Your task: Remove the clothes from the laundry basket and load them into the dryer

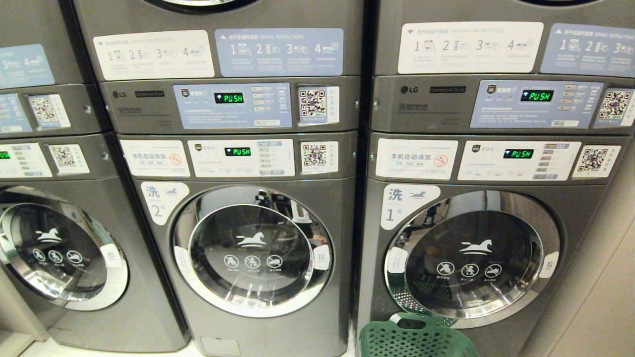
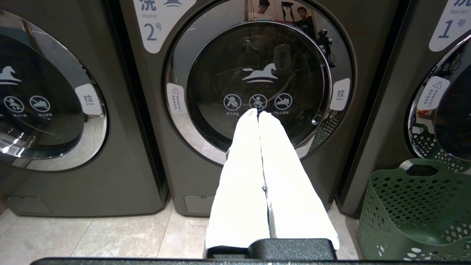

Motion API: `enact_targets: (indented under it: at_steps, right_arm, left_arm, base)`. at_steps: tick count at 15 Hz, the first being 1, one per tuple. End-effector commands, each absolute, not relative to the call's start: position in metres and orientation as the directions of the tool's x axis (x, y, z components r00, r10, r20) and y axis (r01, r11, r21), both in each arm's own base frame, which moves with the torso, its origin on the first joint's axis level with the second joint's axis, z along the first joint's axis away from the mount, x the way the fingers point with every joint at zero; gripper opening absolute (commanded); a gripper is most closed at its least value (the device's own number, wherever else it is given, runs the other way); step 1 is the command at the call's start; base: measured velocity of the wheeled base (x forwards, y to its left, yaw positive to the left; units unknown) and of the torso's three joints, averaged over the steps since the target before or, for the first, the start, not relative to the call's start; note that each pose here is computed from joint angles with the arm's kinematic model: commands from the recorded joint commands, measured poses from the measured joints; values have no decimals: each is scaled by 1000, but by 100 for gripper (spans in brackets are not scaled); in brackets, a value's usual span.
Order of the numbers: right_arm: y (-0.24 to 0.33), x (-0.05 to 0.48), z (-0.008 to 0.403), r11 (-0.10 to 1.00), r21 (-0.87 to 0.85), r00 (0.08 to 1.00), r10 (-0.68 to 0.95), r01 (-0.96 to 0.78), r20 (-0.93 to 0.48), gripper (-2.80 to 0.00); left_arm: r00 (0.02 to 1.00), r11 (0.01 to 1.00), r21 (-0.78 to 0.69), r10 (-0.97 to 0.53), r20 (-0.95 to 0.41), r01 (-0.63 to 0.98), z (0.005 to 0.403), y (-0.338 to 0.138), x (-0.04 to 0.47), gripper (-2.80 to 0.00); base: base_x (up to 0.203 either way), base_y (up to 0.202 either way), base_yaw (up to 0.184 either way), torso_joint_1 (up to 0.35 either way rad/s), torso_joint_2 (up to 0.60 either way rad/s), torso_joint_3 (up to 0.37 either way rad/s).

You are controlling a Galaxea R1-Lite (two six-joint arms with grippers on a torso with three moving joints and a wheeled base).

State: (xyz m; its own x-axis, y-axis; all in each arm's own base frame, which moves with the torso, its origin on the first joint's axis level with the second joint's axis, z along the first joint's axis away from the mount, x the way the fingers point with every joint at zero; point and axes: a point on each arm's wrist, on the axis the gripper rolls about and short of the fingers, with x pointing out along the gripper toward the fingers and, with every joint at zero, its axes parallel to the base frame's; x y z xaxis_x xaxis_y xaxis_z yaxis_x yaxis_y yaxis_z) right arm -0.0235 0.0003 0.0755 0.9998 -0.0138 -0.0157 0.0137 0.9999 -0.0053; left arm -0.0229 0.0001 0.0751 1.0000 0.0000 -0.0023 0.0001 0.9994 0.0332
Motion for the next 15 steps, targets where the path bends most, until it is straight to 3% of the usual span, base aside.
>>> enact_targets:
  at_steps: [1,15]
  right_arm:
    - [0,-24,76,1000,-8,1000,-14,14,-15,-280]
    - [0,-23,75,1000,-23,1000,-12,12,-17,-280]
  left_arm:
    - [1000,999,34,1,-5,-1,75,0,-23,-280]
    - [1000,999,32,0,-4,0,75,0,-23,-280]
  base:
    - [0,0,0,0,0,0]
    - [0,0,0,0,0,0]
